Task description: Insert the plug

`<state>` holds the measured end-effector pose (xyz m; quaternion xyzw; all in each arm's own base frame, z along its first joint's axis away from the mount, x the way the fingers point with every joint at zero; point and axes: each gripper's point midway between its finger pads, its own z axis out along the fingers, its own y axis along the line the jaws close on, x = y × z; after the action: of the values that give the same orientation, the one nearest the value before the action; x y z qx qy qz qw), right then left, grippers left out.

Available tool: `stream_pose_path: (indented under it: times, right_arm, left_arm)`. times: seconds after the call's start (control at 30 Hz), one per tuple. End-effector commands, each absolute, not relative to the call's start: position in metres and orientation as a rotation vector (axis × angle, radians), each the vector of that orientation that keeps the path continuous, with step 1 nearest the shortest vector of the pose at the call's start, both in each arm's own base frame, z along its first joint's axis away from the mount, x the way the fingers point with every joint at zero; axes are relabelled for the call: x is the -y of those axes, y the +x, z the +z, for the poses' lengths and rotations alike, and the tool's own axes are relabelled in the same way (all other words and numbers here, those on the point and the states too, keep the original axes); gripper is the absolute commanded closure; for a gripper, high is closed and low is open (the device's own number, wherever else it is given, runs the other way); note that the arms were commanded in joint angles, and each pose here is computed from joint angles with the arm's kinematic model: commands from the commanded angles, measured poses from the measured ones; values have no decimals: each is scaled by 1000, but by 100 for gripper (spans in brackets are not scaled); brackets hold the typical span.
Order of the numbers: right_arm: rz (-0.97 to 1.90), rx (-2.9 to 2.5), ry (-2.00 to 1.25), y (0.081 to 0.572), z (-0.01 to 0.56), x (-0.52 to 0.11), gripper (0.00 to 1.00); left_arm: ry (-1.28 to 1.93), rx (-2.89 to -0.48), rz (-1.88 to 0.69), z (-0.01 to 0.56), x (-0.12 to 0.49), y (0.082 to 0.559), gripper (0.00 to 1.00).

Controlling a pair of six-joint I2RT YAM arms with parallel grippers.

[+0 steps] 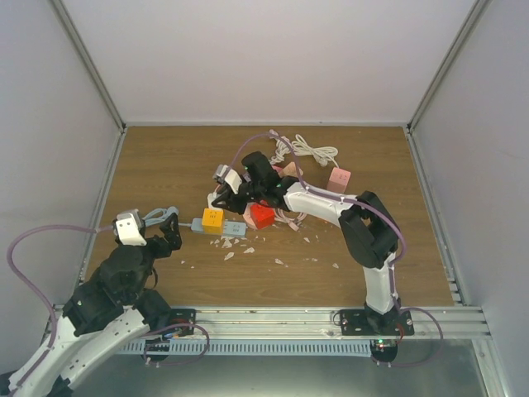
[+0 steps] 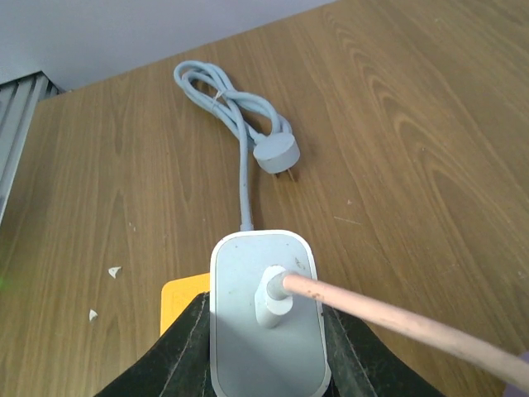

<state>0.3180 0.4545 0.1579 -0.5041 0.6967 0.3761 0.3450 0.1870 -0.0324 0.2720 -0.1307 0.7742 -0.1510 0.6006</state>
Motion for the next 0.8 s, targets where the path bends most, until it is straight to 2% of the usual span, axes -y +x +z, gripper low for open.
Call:
stream_pose_path:
  times: [0.0,0.3,0.77]
  right_arm:
    - [989,-1756,-1387,309,156,-466,100]
    - [1056,-1726,-1454,295,149,-468,99]
    - [1013,-1764,-1438,301,136,-471,99]
  left_arm:
    - [-320,-1790,-343,277,33,191,1]
    - [-260,-1766,-380,281,42,191,1]
    - [-252,-1762,-387,281,44,192,1]
